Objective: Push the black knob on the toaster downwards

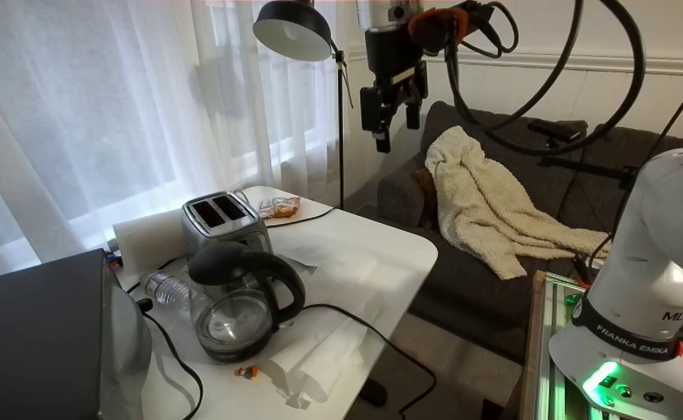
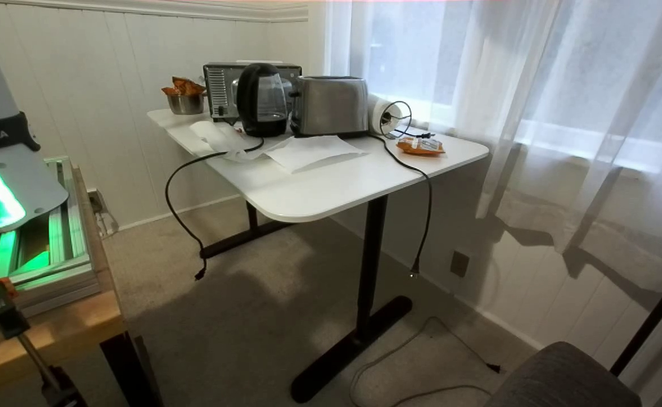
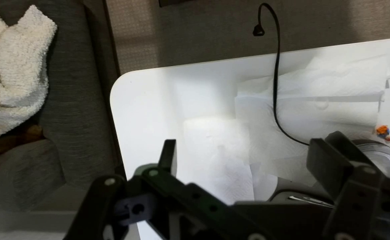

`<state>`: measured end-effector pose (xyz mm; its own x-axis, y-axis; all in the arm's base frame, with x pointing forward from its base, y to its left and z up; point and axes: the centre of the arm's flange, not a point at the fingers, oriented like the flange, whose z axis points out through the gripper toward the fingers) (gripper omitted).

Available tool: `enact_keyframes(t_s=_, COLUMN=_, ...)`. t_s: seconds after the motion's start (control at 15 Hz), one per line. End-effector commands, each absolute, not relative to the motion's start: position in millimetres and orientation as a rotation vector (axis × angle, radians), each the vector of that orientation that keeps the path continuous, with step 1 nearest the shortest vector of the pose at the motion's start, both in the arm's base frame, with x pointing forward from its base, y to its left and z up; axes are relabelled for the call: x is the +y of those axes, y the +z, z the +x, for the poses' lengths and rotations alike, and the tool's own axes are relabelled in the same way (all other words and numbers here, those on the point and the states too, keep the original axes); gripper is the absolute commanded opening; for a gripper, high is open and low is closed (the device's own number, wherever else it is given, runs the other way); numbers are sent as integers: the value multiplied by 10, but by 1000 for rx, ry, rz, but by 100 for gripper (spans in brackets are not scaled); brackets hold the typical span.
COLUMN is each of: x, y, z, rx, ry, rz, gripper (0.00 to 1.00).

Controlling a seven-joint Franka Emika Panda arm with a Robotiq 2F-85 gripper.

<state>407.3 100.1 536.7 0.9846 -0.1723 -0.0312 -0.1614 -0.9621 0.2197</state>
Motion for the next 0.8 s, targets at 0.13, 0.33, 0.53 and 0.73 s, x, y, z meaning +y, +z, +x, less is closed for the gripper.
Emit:
enact_keyframes(t_s=0.13, x=1309, y=5190, z=4323, rx=-284, ry=-84, rz=3055, gripper=100)
enact_keyframes(t_s=0.33, x=1434, y=5037, z=4438, rx=-401, ry=-89, rz=3150, gripper=100)
enact_keyframes(t_s=0.53, x=1393, y=4876, z=4565, rx=-574, ry=-103, rz=3248, gripper=100)
enact_keyframes(t_s=0.73, x=1214, y=4716, z=4694, rx=-732, ry=-95, rz=3349, gripper=100)
